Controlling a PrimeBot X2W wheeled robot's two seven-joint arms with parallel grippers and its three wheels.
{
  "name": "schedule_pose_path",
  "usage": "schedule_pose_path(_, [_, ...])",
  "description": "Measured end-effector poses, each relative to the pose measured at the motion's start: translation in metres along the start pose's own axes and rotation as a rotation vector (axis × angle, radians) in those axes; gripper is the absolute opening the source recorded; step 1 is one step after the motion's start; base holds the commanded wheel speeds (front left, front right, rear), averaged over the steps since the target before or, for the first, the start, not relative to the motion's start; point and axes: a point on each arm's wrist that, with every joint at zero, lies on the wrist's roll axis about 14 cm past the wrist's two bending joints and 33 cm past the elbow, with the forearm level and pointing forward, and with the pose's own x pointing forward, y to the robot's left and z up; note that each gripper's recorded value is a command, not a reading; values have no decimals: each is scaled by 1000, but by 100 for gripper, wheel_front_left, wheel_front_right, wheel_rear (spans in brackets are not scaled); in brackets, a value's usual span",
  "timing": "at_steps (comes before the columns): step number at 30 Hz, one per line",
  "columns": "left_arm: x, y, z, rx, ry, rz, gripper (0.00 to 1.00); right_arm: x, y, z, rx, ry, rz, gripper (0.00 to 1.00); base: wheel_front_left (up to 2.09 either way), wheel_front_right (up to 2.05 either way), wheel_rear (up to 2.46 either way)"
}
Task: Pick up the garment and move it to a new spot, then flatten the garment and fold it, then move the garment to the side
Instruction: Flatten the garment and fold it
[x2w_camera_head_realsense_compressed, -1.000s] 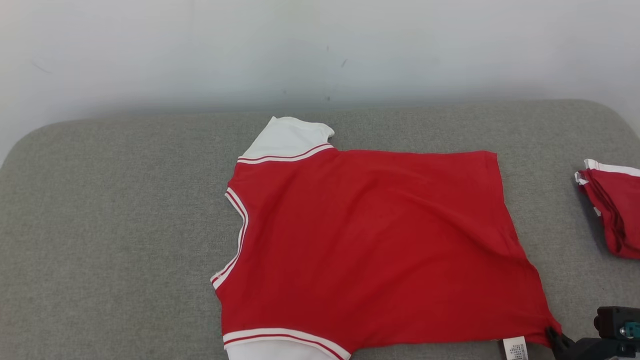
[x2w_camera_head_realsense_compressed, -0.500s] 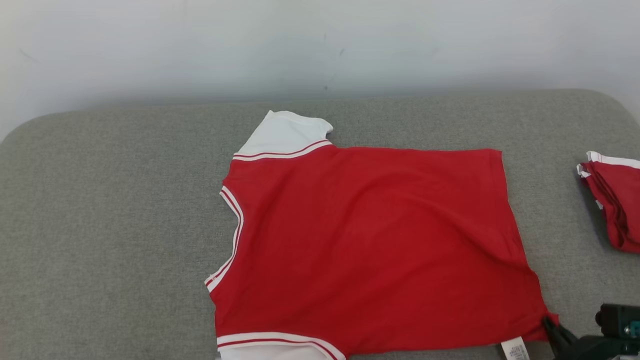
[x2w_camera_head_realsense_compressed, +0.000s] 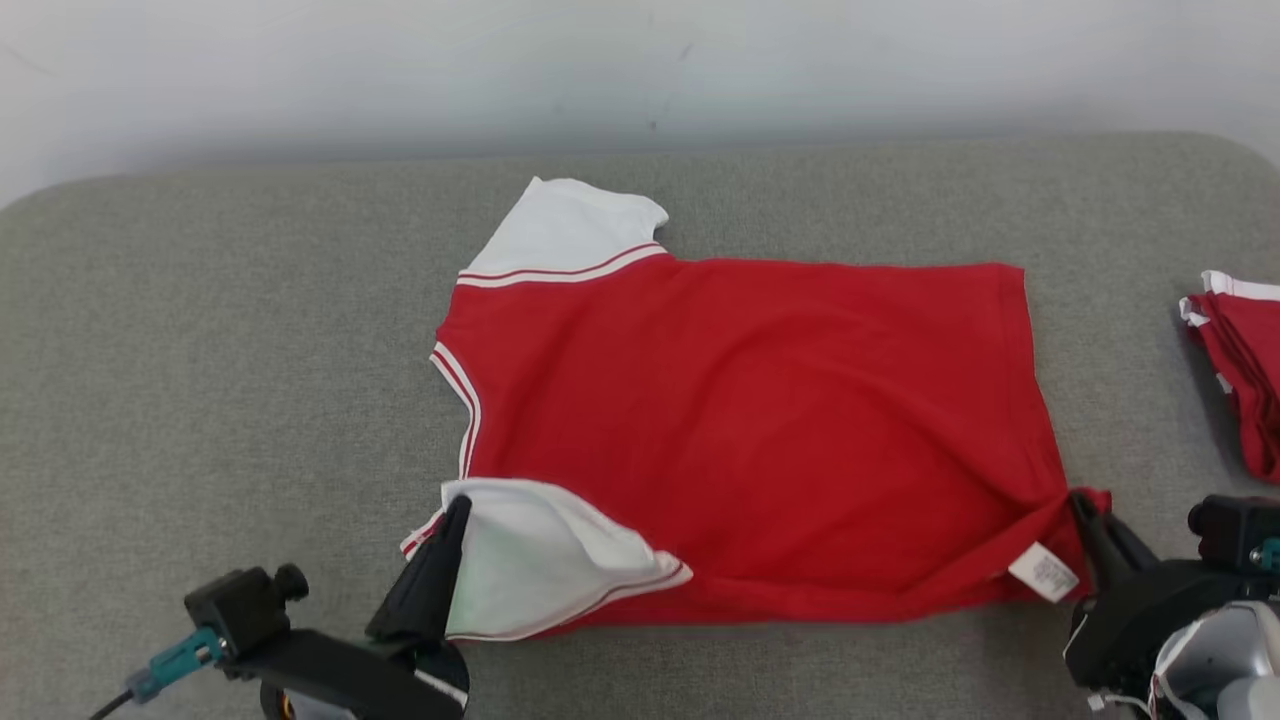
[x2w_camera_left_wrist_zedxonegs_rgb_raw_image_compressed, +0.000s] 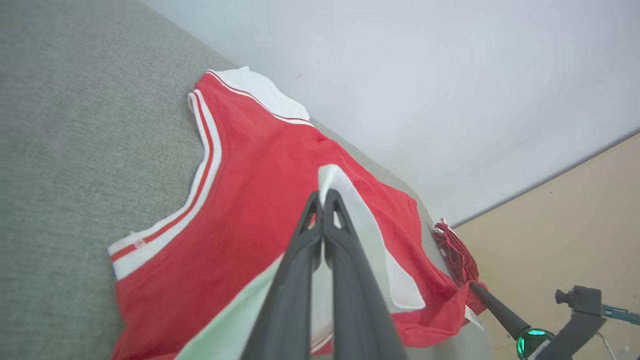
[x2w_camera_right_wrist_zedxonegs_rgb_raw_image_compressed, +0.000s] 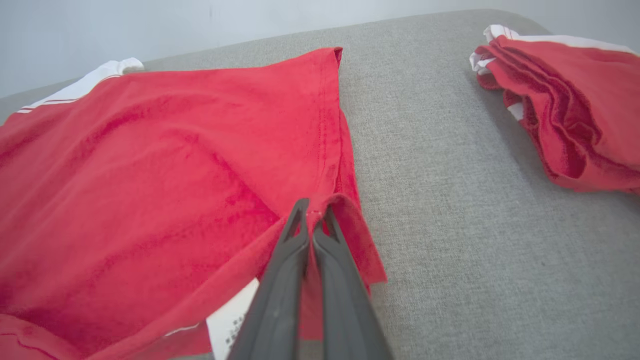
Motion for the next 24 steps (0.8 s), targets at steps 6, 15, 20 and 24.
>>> schedule_pose_path(6, [22,15,5,63,-49,44,0,15,-9,11,-9,-54,-35,0,0,0,0])
schedule_pose_path(15, [43,38,-4,116,-44,97,0,38,-9,2,-13,-39,-48,0,0,0,0])
schedule_pose_path(20, [50,44,-3,133,-47,100,0,45,-15,-4,-19,-27,-68,0,0,0,0])
schedule_pose_path(24, [56,44,-4,160,-39,89,0,48,-16,-14,-18,1,-80,0,0,0,0])
